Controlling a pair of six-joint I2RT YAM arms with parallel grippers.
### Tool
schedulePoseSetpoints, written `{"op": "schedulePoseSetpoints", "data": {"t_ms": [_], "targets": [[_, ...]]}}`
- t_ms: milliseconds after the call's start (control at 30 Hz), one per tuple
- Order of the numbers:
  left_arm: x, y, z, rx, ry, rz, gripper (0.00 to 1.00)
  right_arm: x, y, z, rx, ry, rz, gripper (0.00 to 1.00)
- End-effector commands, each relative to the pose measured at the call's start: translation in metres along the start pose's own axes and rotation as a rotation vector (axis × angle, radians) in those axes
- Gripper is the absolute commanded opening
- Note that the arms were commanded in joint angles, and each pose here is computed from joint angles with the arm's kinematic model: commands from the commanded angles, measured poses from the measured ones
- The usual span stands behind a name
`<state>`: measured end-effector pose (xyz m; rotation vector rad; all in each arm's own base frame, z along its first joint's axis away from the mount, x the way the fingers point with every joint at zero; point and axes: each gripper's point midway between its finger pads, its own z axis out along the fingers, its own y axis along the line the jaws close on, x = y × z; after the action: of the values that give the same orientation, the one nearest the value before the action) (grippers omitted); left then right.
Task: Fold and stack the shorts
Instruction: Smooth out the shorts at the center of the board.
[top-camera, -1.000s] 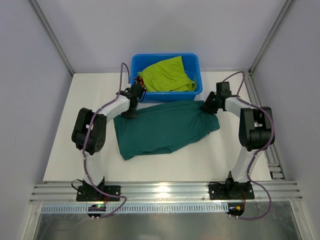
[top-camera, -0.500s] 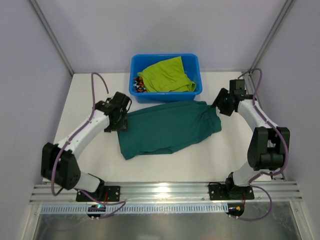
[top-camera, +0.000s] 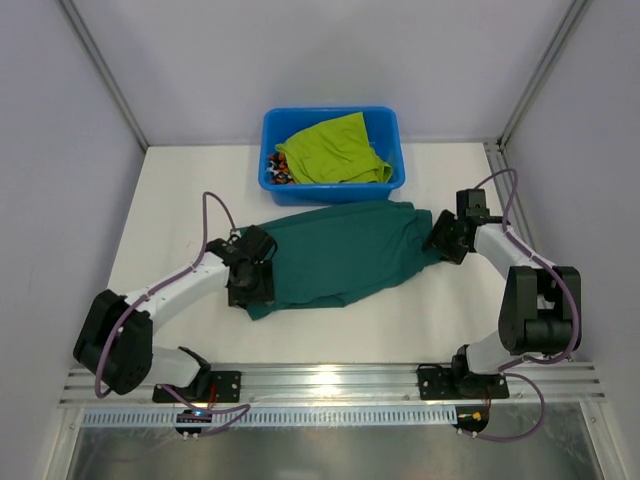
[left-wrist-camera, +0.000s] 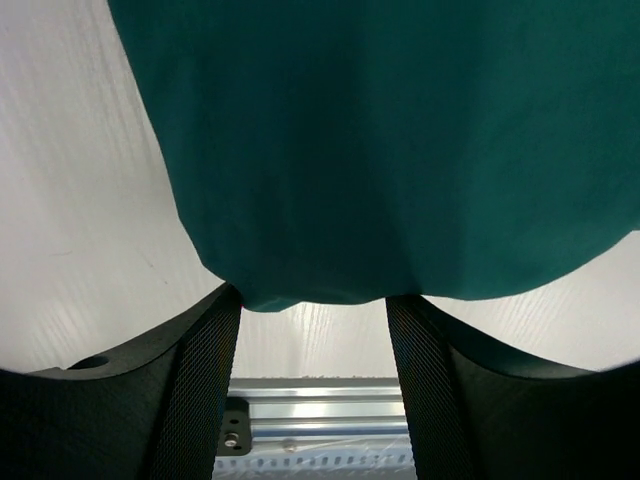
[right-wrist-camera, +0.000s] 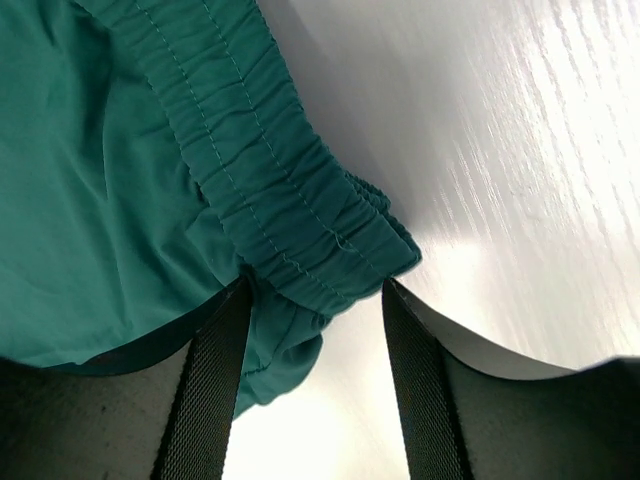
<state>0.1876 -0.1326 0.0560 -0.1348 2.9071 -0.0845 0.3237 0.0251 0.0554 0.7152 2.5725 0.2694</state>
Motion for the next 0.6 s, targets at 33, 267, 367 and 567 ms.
{"op": "schedulePoseSetpoints", "data": {"t_ms": [33,267,367,567], "targets": [[-0.013,-0.007,0.018,-0.001,-0.055,-0.063,0.57,-0.012,0.007,0.02,-0.026,-0.042,0.006,0.55],[-0.039,0.024,0.024,-0.243,-0.135,-0.087,0.0,-0.024,-0.004,0.037,0.038,-0.063,-0.022,0.14],[-0.041,0.043,0.018,-0.365,-0.136,-0.077,0.0,-0.024,-0.025,0.039,0.137,-0.056,-0.053,0.04],[-0.028,0.064,0.015,-0.466,-0.113,-0.097,0.18,-0.018,-0.054,0.026,0.204,-0.066,-0.092,0.04]]}}
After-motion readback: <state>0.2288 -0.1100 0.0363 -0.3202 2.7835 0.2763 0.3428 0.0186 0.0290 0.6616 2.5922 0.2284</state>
